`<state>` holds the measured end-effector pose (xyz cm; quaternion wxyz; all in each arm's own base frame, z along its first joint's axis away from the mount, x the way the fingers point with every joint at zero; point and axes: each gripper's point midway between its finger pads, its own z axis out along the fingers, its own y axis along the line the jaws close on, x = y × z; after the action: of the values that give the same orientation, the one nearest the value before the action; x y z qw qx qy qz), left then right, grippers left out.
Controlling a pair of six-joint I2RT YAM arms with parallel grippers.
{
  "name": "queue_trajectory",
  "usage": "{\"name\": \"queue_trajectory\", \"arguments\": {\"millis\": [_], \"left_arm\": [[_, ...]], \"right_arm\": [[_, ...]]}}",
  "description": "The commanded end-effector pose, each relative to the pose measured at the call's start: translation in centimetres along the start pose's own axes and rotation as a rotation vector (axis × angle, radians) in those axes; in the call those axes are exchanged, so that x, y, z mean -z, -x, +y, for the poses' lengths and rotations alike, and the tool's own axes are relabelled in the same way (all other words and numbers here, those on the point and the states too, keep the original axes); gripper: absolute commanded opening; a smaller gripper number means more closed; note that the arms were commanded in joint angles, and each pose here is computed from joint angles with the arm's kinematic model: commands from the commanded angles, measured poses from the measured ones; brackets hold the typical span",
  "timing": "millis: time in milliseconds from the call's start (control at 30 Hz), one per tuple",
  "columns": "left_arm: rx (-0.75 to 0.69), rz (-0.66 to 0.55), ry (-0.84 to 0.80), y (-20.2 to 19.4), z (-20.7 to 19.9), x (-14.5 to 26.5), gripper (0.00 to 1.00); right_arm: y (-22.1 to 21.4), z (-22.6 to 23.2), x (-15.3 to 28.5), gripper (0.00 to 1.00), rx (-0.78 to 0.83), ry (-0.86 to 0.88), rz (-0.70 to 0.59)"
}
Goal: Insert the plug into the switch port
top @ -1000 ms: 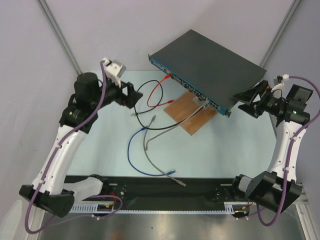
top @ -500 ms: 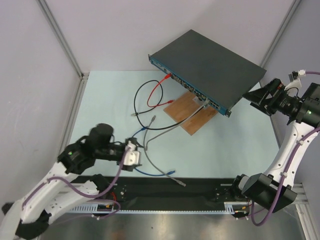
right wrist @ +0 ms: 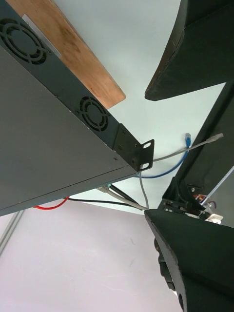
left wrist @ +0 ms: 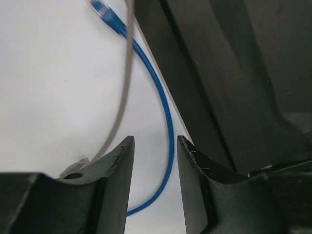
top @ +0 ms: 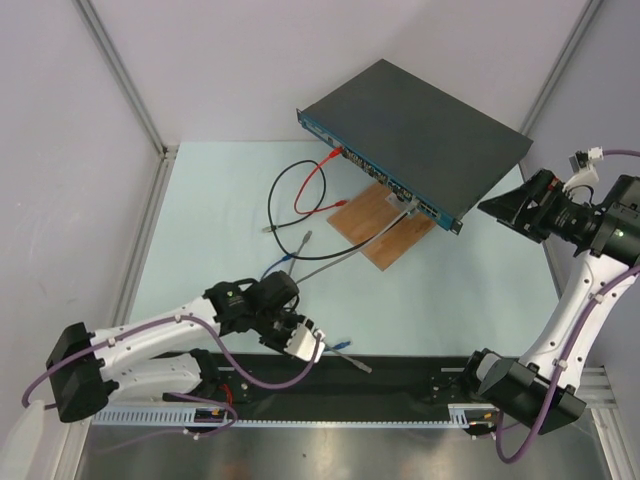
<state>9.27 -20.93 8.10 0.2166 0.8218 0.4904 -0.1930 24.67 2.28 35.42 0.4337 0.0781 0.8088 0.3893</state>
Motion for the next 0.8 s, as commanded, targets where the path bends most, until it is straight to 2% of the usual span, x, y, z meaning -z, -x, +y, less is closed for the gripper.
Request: {"name": "queue_trajectory", "arguments": {"millis": [0,100,133,200,367,500,600,633,700,767], "left_arm": [[-0.089,0.067,-0.054,-2.1,-1.1,-0.9,0.45],[-0.06,0.129,-0.087,-3.8,-1.5,-2.1,0.43],[-0.053,0.156,-0.072,-4.3,-1.2,-2.3,0.38],[-0.003,0.166,-0.062,-4.9,-0.9,-2.2,0.35],[0.184,0.054,0.062,-5.4,1.3,1.1,0.35],[0.266,0.009,0.186,-6.8,2.5,4.5,0.36],[0.354,-0.001,0.338,-8.8,5.2,6.9,0.35],[0.487,-0.001,0.389,-10.3,6.2,7.7,0.35],[0.61,-0.047,0.431,-11.4,8.3,8.6,0.32],[0.824,-0.08,0.467,-13.2,10.6,9.4,0.31]], "right_arm": [[-0.5,0.3,0.3,1.0,0.03,0.0,-0.004],[-0.8,0.0,0.1,1.0,0.011,0.009,-0.003],[-0.7,0.0,0.0,1.0,0.012,0.011,-0.005],[-0.6,0.0,0.0,1.0,0.015,0.013,-0.008],[-0.7,-0.2,0.1,1.0,0.016,-0.003,0.002],[-0.7,-0.6,-0.1,1.0,0.007,-0.005,0.012],[-0.8,-1.0,-0.3,1.0,0.003,0.002,0.026],[-0.7,-1.3,-0.4,1.0,-0.003,0.003,0.03],[-0.7,-1.5,-0.6,1.0,-0.016,0.008,0.033],[-0.4,-1.6,-0.7,1.0,-0.019,0.012,0.033]]}}
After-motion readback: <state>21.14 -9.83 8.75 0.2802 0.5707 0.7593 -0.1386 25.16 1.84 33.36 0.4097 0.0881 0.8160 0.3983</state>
